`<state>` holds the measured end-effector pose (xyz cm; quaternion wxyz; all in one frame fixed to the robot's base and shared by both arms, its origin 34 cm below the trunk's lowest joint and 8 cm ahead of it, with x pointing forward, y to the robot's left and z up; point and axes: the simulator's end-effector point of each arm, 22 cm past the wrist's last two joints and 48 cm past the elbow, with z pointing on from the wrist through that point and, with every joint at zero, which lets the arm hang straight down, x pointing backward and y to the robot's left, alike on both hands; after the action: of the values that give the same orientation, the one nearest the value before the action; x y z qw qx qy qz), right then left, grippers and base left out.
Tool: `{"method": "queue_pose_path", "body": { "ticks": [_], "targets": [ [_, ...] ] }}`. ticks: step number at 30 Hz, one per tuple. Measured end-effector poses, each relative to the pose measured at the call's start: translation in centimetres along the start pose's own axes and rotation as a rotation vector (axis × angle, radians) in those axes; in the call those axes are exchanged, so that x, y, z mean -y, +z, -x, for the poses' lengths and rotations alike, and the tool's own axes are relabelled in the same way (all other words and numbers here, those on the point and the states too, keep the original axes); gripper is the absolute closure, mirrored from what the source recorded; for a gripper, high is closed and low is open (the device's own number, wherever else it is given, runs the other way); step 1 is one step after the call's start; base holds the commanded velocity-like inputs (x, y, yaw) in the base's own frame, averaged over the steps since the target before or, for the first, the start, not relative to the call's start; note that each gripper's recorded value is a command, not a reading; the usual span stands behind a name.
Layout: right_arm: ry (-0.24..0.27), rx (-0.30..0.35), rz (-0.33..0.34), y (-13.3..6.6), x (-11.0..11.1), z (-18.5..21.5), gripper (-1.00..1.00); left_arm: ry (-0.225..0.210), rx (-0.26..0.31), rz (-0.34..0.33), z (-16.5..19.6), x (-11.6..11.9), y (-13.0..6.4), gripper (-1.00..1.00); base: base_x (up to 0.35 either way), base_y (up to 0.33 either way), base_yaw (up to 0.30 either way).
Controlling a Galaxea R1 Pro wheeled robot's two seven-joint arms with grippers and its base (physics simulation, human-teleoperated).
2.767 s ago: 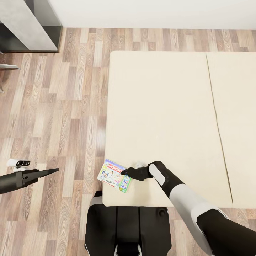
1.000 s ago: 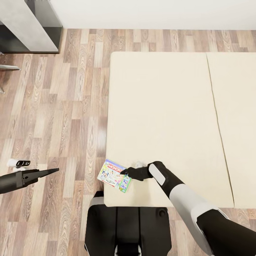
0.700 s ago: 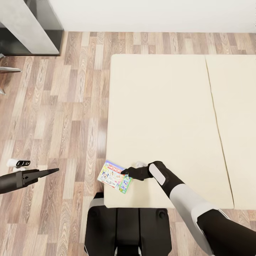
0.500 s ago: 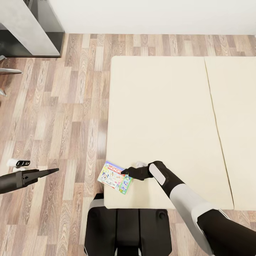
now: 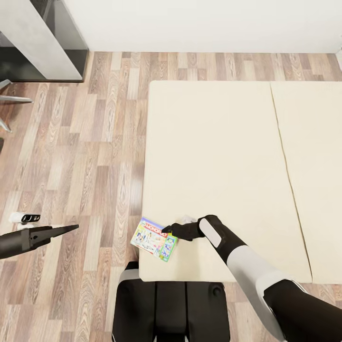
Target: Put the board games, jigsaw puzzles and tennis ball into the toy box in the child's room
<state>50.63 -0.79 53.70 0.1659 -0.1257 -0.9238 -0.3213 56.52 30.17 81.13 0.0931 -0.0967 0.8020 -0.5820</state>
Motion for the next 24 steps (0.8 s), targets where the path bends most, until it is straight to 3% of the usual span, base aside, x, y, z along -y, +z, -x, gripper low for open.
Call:
{"method": "queue_pose_path", "body": {
  "ticks": [17,24],
  "targets": [
    [-0.017,0.031,0.007,-1.4,-0.8,1.1,-1.00,0.025,0.009,-0.005,0.6,1.2,-0.3,-1.00,0.000,0.000,0.000],
    [-0.067,0.104,0.024,-4.0,-1.8,4.2,-1.00,0.039,0.015,-0.005,0.9,1.7,-0.5,-1.00,0.000,0.000,0.000]
  ]
}}
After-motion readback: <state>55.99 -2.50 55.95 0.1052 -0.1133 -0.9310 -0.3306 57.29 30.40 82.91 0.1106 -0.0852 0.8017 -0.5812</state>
